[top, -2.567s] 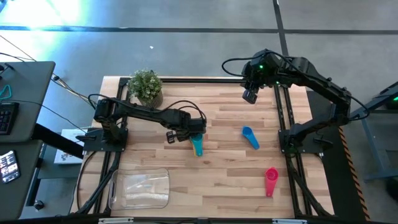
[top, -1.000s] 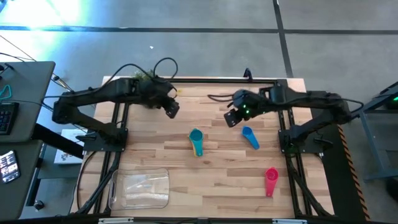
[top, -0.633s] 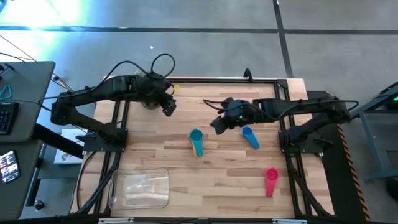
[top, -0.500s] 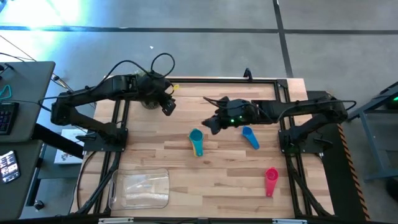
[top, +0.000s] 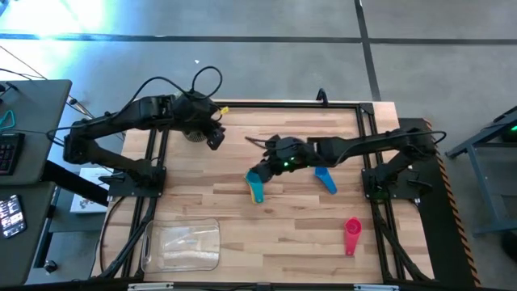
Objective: Nest measuring cups in basket
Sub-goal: Stack the light blue measuring cup on the yellow measuring cup
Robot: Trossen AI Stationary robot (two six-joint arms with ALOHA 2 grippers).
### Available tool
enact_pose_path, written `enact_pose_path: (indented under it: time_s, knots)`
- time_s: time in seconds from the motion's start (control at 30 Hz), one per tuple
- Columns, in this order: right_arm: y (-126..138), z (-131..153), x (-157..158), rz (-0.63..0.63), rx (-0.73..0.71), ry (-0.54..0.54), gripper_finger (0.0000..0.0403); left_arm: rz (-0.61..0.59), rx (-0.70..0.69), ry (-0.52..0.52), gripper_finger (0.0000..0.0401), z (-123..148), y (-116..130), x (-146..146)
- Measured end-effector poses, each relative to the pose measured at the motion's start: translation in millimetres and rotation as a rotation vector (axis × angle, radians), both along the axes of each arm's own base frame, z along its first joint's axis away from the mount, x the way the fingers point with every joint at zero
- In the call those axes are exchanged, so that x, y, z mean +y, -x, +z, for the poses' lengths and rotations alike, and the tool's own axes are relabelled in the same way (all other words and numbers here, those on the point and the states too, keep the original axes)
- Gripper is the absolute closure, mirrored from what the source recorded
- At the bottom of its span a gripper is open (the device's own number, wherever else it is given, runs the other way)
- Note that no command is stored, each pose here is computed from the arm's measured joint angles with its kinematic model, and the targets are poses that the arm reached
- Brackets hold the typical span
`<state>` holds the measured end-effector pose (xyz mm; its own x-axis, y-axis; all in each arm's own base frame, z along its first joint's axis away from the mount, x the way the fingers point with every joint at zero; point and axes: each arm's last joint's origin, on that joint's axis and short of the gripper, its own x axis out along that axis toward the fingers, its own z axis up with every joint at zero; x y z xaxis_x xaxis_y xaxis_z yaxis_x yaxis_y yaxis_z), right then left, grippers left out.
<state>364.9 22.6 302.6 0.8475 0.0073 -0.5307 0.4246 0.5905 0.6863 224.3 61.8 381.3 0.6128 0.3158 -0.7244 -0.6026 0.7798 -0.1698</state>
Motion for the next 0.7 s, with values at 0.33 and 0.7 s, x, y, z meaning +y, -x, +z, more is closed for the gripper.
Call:
enact_pose_path:
  time_s: [0.33, 0.7]
  knots:
    - [-9.1, -49.7, 2.7, -0.018, 0.268, -0.060, 0.0286, 0.000, -0.016, -0.004, 0.0295, 4.0, 5.7, -1.5]
    - [-9.4, -86.1, 13.1, -0.031, 0.478, -0.087, 0.0286, 0.003, 0.018, 0.006, 0.0295, 1.7, 8.2, -2.1]
